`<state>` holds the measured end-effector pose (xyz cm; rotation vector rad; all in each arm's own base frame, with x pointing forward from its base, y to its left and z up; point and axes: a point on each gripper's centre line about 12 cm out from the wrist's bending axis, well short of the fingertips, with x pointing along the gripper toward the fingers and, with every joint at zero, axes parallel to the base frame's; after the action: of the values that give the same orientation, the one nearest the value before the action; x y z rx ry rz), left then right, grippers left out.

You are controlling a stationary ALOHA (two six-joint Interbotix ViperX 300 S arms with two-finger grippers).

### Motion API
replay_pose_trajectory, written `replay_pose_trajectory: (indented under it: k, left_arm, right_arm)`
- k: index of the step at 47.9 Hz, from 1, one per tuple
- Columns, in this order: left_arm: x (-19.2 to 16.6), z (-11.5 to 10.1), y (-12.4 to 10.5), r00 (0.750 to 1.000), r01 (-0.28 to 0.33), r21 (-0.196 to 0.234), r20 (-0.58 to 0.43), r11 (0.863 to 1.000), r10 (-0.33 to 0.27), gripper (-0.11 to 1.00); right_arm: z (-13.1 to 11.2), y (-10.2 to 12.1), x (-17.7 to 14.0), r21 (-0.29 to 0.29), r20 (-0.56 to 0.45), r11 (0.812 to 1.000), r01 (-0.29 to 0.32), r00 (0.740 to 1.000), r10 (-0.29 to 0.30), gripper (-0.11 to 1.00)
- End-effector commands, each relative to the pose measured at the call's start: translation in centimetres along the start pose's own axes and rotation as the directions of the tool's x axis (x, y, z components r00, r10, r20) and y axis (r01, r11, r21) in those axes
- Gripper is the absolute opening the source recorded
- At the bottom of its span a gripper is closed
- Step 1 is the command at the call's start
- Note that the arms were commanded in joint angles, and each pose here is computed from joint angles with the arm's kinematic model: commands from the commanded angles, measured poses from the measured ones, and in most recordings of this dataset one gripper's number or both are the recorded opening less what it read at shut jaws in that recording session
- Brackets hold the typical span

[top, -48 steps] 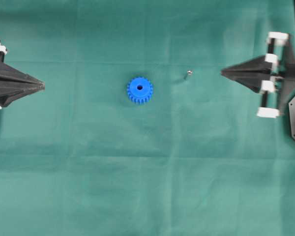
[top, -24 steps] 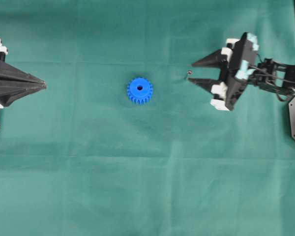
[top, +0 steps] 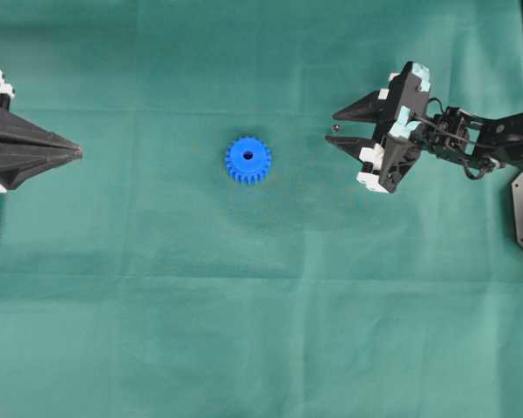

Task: Insert the shaft placed at a random location into the center hole of the small gear at another random location.
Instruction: 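Lower the right gripper and close it on the silver shaft, then carry the held shaft left over the blue gear's center hole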

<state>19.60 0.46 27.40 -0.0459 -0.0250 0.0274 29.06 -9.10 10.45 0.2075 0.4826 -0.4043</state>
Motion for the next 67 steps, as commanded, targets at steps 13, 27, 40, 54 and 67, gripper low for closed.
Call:
replay_pose_trajectory:
  k: [13,27,40,54,67]
  left_arm:
    - [0.1,0.4,0.0,1.0,-0.002,-0.002,0.009,1.0,0.002,0.0]
    - [0.1,0.4,0.0,1.0,-0.002,-0.003,0.008,1.0,0.002,0.0]
    - [0.1,0.4,0.0,1.0,-0.001,-0.003,0.009,1.0,0.001,0.0]
    - [0.1,0.4,0.3,1.0,-0.016,-0.004,0.008,1.0,0.016,0.0]
    - [0.1,0.3,0.5,1.0,-0.028,-0.004,0.004,1.0,0.028,0.0]
  right_arm:
    - [1.1,1.3,-0.1,-0.009,0.04,0.999,-0.039,0.998,0.039,0.15]
    - [5.4,1.6,-2.9,0.009,0.103,0.998,-0.066,0.993,0.065,0.15]
    - [8.2,2.3,-4.1,-0.003,0.103,0.996,-0.092,0.99,0.091,0.15]
    - [9.8,4.9,-0.7,-0.028,0.091,0.99,-0.135,0.986,0.137,0.15]
    - [11.7,6.9,2.7,-0.047,0.079,0.986,-0.159,0.983,0.163,0.15]
